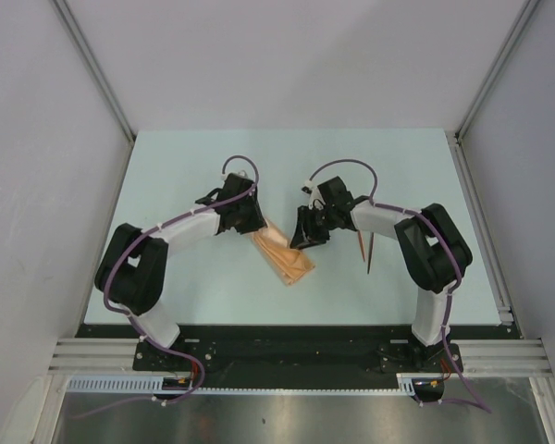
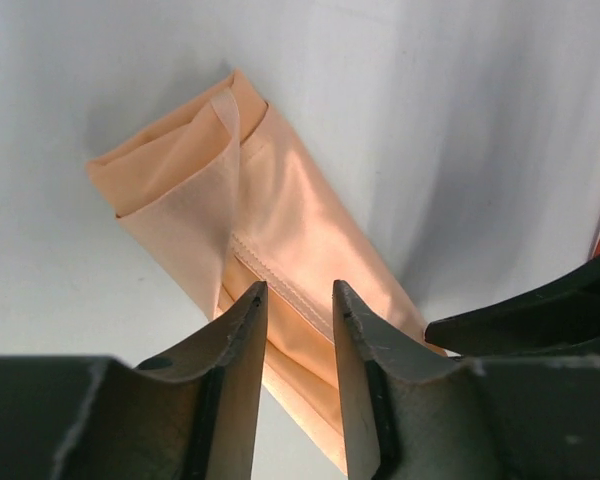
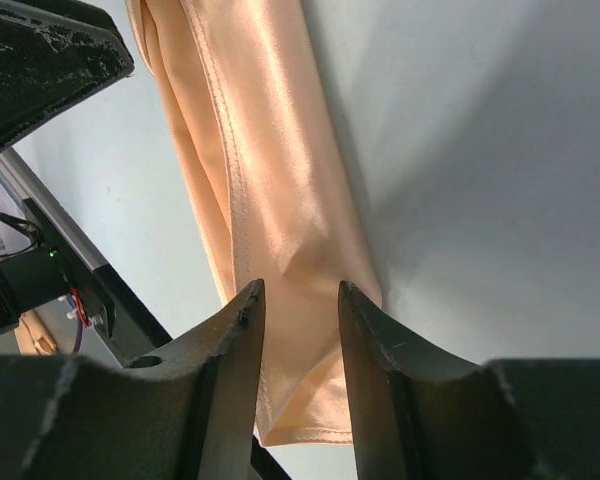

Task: Fold the napkin into a case and place the utensils inside
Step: Smooth out the smaller rectangle-folded napkin at the center of the board.

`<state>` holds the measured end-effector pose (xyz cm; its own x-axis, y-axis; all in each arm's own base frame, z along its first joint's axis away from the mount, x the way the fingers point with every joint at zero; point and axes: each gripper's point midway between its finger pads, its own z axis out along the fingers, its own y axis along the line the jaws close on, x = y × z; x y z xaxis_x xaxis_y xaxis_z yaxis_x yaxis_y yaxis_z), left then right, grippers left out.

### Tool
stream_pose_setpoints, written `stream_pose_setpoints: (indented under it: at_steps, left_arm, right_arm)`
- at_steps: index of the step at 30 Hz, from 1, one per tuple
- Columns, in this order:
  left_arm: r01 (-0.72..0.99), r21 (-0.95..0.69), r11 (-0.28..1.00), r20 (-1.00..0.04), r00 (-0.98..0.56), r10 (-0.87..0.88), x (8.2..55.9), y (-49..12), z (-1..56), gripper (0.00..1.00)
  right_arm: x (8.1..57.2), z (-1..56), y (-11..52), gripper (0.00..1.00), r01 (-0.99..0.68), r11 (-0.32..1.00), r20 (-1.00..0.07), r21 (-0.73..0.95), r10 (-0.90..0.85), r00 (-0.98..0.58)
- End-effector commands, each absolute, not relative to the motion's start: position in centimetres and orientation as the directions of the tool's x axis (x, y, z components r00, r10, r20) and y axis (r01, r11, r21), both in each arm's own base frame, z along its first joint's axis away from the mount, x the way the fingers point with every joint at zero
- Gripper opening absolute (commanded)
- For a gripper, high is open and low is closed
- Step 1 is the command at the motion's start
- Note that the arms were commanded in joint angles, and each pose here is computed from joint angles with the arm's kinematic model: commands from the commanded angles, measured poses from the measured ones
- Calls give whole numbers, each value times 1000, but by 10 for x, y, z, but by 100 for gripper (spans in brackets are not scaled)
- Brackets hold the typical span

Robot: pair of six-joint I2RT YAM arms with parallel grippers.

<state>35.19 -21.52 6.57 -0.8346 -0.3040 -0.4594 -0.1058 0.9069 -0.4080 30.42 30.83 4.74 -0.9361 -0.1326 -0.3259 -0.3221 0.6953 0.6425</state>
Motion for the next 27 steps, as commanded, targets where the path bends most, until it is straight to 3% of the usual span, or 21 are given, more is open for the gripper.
stream_pose_setpoints:
  at_steps: [1,11,20,27]
  left_arm:
    - [-54,-433,900,-469,-839,-277,346,-222,74,34]
    - [-44,-430,902,-478,-837,-268,351,-224,77,32]
    - [-42,-440,897,-404,-883,-239,352,-236,54,28]
    - [-21,-484,875,-479,-830,-284,357,-230,86,36]
  right_arm:
    - [302,65,317,39,-362,664,-374,654,-132,-918]
    - [277,48,335,30,-367,660,-341,656,-174,-924]
    - [263,20,322,26,-341,689,-301,639,-185,-936]
    - [262,27,323,26,-377,689,-333,618,-205,-920]
